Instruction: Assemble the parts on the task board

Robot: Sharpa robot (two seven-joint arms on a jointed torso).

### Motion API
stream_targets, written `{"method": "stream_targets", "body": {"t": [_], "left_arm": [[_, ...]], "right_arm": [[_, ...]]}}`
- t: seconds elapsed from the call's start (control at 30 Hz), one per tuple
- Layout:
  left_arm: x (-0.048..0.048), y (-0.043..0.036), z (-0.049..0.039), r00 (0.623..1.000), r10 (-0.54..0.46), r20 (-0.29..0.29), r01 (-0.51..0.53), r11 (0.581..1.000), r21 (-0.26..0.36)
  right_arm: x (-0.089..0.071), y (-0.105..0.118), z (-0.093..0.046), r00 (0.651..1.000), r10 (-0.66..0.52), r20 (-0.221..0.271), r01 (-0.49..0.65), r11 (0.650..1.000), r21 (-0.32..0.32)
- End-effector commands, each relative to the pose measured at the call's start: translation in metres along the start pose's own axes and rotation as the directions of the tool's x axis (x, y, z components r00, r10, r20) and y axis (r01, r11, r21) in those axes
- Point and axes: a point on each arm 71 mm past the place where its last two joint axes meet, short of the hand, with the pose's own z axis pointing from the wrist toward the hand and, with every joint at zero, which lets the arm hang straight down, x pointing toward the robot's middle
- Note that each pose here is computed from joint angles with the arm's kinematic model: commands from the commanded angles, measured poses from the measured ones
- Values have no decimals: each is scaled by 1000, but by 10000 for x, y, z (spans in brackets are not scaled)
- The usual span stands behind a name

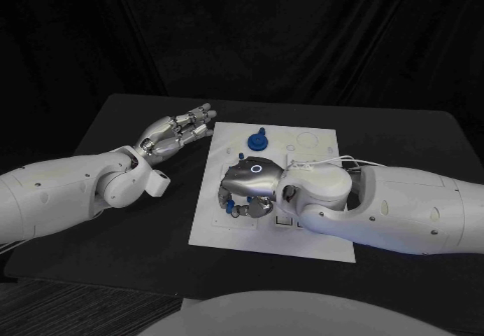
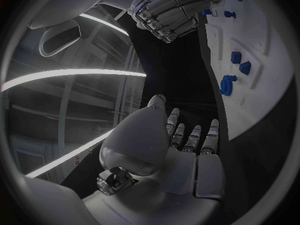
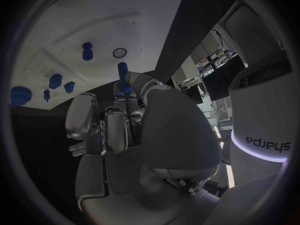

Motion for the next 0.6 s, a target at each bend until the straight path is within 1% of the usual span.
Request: {"method": "stream_targets", "body": {"t": [0.03, 0.33, 0.6], "left_arm": [[15, -110, -3, 1000, -13, -6, 13, 988, 157], [18, -109, 1, 1000, -14, -8, 15, 988, 156], [12, -107, -3, 1000, -14, -8, 15, 988, 154]], "right_arm": [[35, 3, 7, 1000, -16, -24, 16, 1000, -3], [84, -6, 10, 999, -24, -49, 23, 1000, -1], [102, -39, -15, 998, -25, -57, 26, 1000, 9]]}}
